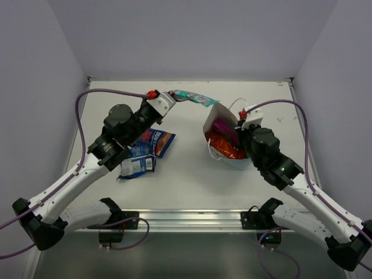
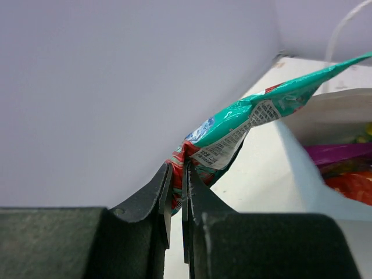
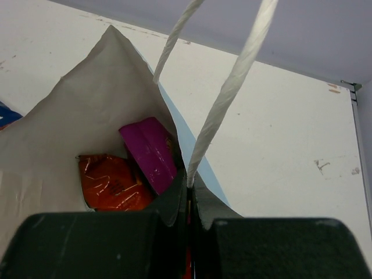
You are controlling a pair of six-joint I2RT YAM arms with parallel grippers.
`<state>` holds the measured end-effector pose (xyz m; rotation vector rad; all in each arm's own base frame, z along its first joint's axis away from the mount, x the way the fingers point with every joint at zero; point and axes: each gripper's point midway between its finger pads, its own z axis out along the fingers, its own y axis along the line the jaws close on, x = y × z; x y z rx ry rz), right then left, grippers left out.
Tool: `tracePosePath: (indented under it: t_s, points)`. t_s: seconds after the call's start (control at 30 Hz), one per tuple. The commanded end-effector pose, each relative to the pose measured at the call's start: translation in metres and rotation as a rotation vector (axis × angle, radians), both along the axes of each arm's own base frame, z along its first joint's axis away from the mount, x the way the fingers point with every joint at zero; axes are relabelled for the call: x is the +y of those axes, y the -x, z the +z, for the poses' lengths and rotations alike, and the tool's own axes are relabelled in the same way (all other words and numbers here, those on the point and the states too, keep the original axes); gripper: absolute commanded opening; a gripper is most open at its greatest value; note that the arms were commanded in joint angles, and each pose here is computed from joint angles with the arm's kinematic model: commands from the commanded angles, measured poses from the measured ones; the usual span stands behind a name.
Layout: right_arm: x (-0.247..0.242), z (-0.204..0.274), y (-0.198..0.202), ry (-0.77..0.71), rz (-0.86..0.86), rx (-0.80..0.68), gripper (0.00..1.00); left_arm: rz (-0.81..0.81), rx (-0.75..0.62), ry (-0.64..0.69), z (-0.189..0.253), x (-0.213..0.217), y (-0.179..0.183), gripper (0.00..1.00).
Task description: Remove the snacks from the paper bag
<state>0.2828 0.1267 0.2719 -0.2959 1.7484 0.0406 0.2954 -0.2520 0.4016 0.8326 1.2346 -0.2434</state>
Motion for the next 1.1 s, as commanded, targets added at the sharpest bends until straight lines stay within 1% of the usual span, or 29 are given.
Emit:
tracePosePath:
  t_s: [0.0,0.03,0.07,0.13,0.17,0.23,0.27,0.3,0.33,0.37,0.43,0.47,0.53,0.57,0.6,0.63,0.7,0.73,0.8,0.83,0.9,0.93,1.0,1.03,1.07]
  points:
    - [0.000,0.012,-0.001,-0.016,0.001,-0.034,0.00,0.175,0.039,0.012,-0.015,0.041,-0.028,0.00]
    - [0.000,0.014,-0.001,-0.012,0.005,-0.038,0.00,0.200,0.040,0.014,-0.020,0.047,-0.035,0.00]
    - [0.000,0.016,0.000,-0.010,0.009,-0.045,0.00,0.227,0.068,-0.004,-0.037,0.055,-0.047,0.00]
    - [0.001,0.021,0.000,-0.001,0.027,-0.055,0.00,0.242,0.090,0.014,-0.048,0.058,-0.061,0.00]
    - [0.003,0.023,0.001,0.001,0.038,-0.061,0.00,0.256,0.124,0.000,-0.065,0.059,-0.075,0.00]
    - [0.004,0.028,0.001,0.005,0.052,-0.071,0.00,0.276,0.138,0.012,-0.074,0.057,-0.092,0.00]
    - [0.006,0.028,0.001,0.009,0.063,-0.070,0.00,0.297,0.166,-0.005,-0.092,0.055,-0.106,0.00]
    - [0.007,0.031,0.001,0.009,0.067,-0.074,0.00,0.302,0.176,-0.004,-0.100,0.053,-0.113,0.00]
    - [0.007,0.032,0.000,0.011,0.069,-0.075,0.00,0.301,0.162,0.014,-0.100,0.050,-0.120,0.00]
    - [0.008,0.032,0.000,0.015,0.076,-0.075,0.00,0.288,0.184,-0.001,-0.118,0.045,-0.130,0.00]
    - [0.011,0.033,-0.001,0.019,0.083,-0.077,0.00,0.291,0.177,0.023,-0.125,0.040,-0.141,0.00]
    - [0.010,0.035,-0.002,0.025,0.082,-0.083,0.00,0.297,0.202,0.008,-0.144,0.038,-0.148,0.00]
    - [0.014,0.037,-0.002,0.032,0.103,-0.092,0.00,0.310,0.215,0.020,-0.159,0.037,-0.155,0.00]
    - [0.015,0.038,-0.003,0.047,0.115,-0.102,0.00,0.311,0.248,0.003,-0.179,0.034,-0.159,0.02]
    - [0.018,0.038,-0.002,0.054,0.135,-0.108,0.00,0.304,0.268,-0.002,-0.188,0.032,-0.160,0.07]
    - [0.019,0.041,-0.003,0.057,0.140,-0.119,0.00,0.295,0.301,-0.022,-0.203,0.029,-0.160,0.27]
    - [0.024,0.046,-0.002,0.075,0.177,-0.135,0.00,0.265,0.334,-0.025,-0.212,0.025,-0.155,0.47]
    - [0.026,0.047,-0.001,0.083,0.197,-0.140,0.00,0.265,0.331,-0.016,-0.208,0.027,-0.150,0.67]
    - [0.032,0.052,0.003,0.099,0.248,-0.159,0.00,0.224,0.324,0.007,-0.199,0.024,-0.140,0.82]
    - [0.039,0.051,0.007,0.101,0.301,-0.156,0.00,0.212,0.302,0.022,-0.186,0.026,-0.132,0.92]
    - [0.044,0.054,0.010,0.119,0.344,-0.164,0.00,0.149,0.298,0.011,-0.176,0.021,-0.119,0.98]
    - [0.047,0.050,0.012,0.134,0.368,-0.147,0.00,0.116,0.268,0.021,-0.157,0.020,-0.110,1.00]
    - [0.054,0.050,0.017,0.139,0.424,-0.137,0.00,0.029,0.266,-0.003,-0.145,0.009,-0.091,1.00]
    - [0.056,0.049,0.020,0.140,0.440,-0.129,0.00,-0.020,0.219,0.009,-0.122,0.002,-0.076,1.00]
    - [0.059,0.048,0.022,0.140,0.464,-0.127,0.00,-0.053,0.187,-0.008,-0.113,-0.004,-0.066,1.00]
